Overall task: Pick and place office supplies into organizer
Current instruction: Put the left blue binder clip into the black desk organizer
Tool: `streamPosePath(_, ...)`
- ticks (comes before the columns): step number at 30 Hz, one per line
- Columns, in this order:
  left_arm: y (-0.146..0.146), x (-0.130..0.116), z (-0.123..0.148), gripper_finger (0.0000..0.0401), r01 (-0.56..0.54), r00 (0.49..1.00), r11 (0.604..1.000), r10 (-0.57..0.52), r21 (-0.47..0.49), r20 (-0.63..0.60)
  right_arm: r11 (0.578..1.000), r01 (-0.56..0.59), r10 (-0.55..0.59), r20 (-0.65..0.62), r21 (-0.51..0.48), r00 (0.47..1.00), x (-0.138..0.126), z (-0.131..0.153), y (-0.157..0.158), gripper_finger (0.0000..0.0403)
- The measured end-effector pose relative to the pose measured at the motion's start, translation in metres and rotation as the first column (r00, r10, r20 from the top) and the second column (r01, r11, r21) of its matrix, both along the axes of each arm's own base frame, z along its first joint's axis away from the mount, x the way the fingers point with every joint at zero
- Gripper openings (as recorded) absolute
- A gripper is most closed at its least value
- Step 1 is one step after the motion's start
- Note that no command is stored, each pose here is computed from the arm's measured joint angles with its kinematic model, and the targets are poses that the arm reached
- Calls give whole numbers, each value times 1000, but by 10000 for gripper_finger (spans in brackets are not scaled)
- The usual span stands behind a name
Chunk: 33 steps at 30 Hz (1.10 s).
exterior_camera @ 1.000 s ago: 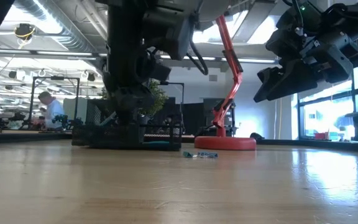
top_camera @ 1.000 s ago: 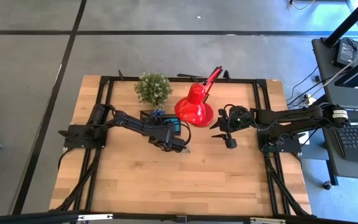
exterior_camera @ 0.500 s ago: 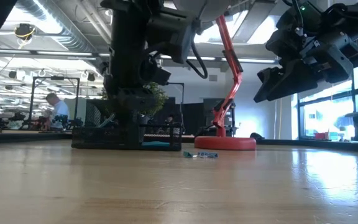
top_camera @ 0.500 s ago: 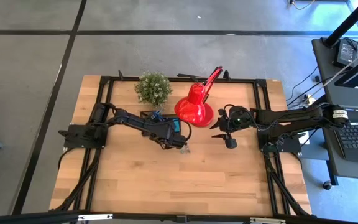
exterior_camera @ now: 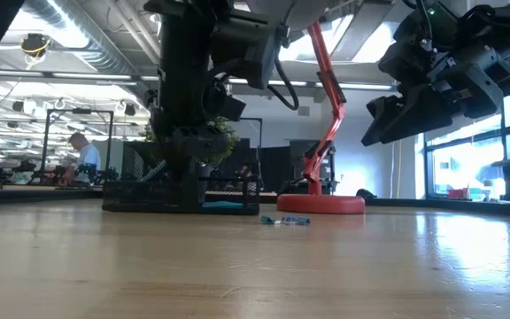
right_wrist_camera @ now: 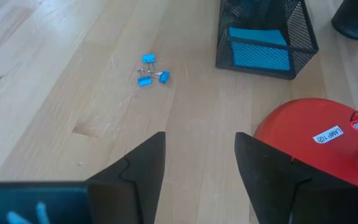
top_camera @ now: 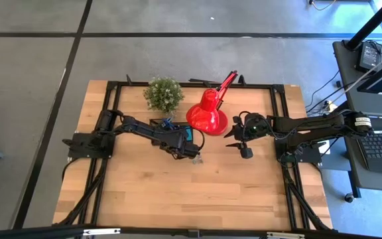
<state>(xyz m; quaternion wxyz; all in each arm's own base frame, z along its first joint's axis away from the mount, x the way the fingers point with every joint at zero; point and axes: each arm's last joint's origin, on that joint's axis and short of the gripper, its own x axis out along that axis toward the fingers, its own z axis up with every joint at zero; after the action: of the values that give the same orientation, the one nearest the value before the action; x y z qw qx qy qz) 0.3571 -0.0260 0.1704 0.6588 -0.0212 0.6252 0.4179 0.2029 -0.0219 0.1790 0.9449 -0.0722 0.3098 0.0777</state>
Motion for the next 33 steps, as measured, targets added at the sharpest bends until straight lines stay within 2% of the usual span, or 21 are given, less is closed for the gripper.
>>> streamPosePath(7,-5,0,4,89,5,1000,1000,-5,-9,9,1000,0,0,-4,1,1000,0,0,0,195)
streamPosePath(17,-46,10,25,84,97,984,994,-88,-50,158,1000,0,0,-9,2,1000,-1,-1,0,195)
streamPosePath(20,-63,17,26,84,142,960,986,-116,-85,256,1000,2,-2,-9,4,1000,0,-1,0,195)
streamPosePath(25,-88,31,28,87,230,882,965,-150,-129,447,1000,3,-3,-9,4,1000,-1,-1,0,195)
streamPosePath(29,-101,33,29,102,291,849,948,-195,-128,491,1000,6,-6,-9,8,1000,0,-1,0,195)
streamPosePath(33,-105,31,28,121,302,849,946,-209,-119,486,1000,18,-18,-14,25,1000,-1,-1,0,195)
